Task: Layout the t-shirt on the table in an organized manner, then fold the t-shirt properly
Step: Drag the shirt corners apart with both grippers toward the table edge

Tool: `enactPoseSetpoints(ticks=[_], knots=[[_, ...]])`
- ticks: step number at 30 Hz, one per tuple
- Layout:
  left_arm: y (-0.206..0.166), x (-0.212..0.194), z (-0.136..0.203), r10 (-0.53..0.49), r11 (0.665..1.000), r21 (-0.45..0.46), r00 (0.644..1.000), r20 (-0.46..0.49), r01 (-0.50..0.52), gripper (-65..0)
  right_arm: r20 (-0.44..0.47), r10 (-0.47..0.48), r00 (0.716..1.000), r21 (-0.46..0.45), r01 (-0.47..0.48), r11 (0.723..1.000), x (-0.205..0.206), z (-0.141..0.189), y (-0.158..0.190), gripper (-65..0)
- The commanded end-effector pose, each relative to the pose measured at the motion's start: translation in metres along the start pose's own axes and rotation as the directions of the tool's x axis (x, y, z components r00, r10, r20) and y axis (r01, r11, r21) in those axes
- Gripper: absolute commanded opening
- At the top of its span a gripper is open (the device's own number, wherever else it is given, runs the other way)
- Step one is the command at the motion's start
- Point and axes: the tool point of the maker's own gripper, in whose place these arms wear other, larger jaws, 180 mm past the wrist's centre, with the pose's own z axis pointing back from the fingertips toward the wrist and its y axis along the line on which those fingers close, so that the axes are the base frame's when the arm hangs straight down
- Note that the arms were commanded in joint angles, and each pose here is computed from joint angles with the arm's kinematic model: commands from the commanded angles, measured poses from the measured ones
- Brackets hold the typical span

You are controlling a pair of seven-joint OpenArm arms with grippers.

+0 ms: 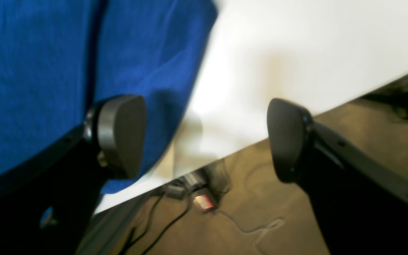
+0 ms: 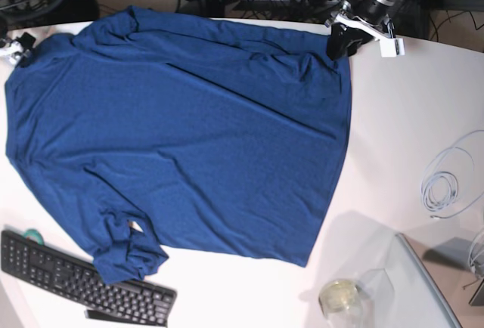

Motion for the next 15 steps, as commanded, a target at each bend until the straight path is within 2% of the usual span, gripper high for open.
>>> enactPoseSetpoints(ticks=[1, 4, 9, 15], knots=[[0.004, -0.001, 0.003, -0.007, 1.0, 0.013, 1.0, -0.011, 0.007, -56.4, 0.039, 0.007, 0.999, -0.016, -0.007, 1.0, 0.016, 0.004, -0.012, -15.5], [0.004, -0.001, 0.003, -0.007, 1.0, 0.013, 1.0, -0.011, 0.007, -65.0, -0.002, -0.016, 1.0, 0.001, 0.016, 1.0, 0.006, -0.005, -0.016, -15.5], [0.004, -0.002, 0.003, -0.007, 1.0, 0.013, 1.0, -0.013, 0.007, -65.0, -0.038, -0.032, 0.999, 0.017, 0.033, 0.999, -0.008, -0.01, -0.012, -15.5], [0.004, -0.001, 0.003, -0.009, 1.0, 0.014, 1.0, -0.013, 0.009, -65.0, -0.132, 0.009, 0.991, 0.037, -0.004, 0.999, -0.02, -0.013, -0.002, -15.5]])
